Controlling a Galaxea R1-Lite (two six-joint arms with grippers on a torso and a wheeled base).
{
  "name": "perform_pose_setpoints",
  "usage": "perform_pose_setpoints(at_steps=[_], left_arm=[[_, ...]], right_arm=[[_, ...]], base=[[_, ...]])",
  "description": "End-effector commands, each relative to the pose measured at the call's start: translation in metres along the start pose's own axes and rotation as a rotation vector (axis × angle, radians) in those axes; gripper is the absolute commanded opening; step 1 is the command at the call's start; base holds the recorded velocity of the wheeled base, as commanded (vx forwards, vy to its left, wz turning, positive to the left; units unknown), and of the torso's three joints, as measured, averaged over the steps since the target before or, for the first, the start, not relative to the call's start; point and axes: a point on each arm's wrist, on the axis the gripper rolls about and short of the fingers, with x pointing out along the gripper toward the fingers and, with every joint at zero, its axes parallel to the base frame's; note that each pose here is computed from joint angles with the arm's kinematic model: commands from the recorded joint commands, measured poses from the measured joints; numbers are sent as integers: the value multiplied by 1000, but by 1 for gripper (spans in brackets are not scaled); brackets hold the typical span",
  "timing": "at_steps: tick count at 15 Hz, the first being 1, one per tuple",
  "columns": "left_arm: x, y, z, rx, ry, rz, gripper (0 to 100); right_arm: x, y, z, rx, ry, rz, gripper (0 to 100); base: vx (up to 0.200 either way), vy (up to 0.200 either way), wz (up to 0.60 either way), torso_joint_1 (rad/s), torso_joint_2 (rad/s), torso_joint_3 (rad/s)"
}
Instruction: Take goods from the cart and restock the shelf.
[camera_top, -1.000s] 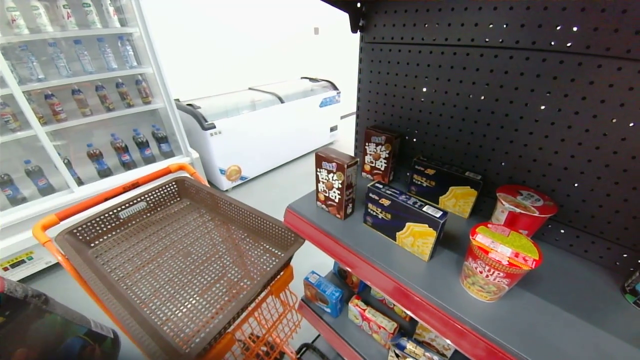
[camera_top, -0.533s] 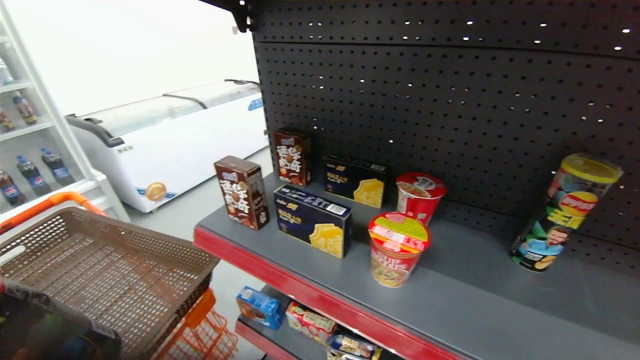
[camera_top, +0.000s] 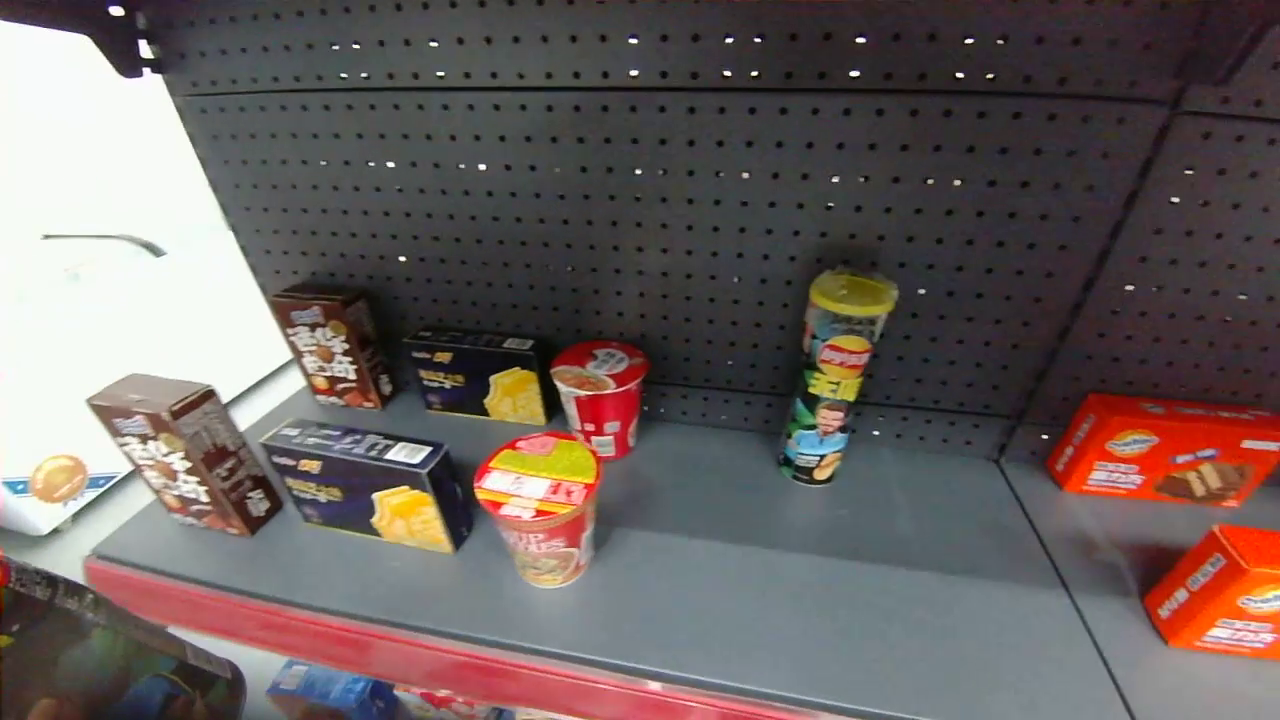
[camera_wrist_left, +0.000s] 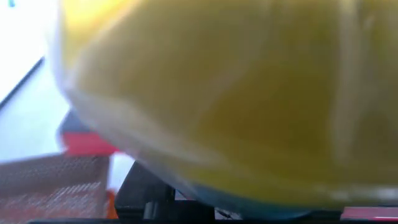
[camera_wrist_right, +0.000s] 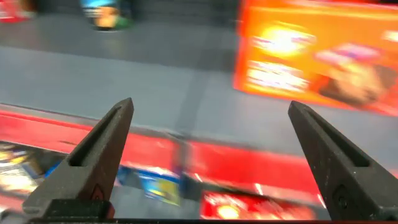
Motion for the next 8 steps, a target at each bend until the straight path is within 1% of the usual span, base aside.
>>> perform_pose_setpoints(at_steps=[1, 8], left_arm=[[1, 0, 0, 0, 2, 0, 0], [0, 0, 1, 2, -2, 0, 0]], right_arm=[[0, 0, 0, -1, -1, 0, 100], [0, 0, 0, -1, -1, 0, 100]], base=[[0, 0, -600, 7, 2, 2], [0, 0, 0, 0, 0, 0]])
